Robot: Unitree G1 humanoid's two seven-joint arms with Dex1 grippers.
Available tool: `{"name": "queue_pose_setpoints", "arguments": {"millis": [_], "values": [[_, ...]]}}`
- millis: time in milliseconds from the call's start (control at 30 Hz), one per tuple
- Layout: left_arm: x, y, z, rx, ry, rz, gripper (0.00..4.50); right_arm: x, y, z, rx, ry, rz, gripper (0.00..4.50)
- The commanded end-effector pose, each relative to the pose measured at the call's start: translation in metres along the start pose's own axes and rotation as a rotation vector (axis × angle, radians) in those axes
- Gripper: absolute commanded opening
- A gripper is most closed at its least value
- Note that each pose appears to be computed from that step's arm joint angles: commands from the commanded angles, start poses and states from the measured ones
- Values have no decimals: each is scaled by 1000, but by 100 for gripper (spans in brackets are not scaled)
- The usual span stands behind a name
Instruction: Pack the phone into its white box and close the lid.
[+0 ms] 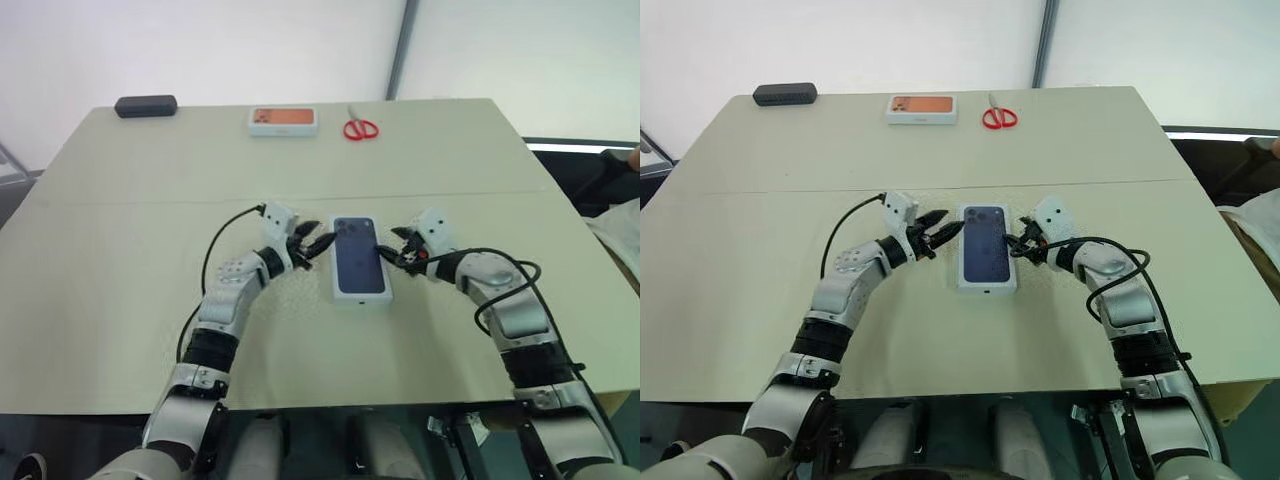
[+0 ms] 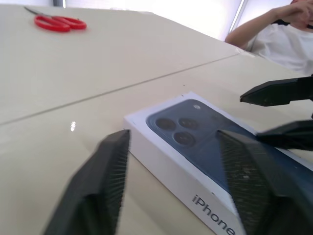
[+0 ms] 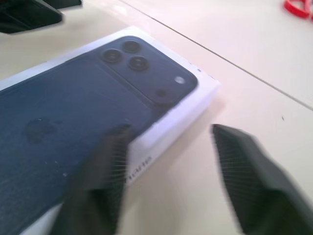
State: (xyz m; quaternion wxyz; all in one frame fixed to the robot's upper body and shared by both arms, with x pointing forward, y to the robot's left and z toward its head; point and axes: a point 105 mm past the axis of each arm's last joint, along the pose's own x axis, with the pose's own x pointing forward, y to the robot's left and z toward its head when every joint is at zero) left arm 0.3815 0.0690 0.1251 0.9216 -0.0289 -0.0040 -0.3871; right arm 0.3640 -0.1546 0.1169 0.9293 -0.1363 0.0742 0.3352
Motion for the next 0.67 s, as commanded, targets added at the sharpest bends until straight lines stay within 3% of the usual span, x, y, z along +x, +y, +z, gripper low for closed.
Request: {"name": "queue_pose_setpoints", "arguments": {"millis": [33,267,667], "values": [[-22,20,17,40,-53,47,442,-14,0,22,-18,-94,21,447],[-86,46,7,123,18,121,442,-46,-2,18,-56,-111,52,447],[-144,51,-5,142,106,111,442,-64,13,1,-114,-57,188,447]]}}
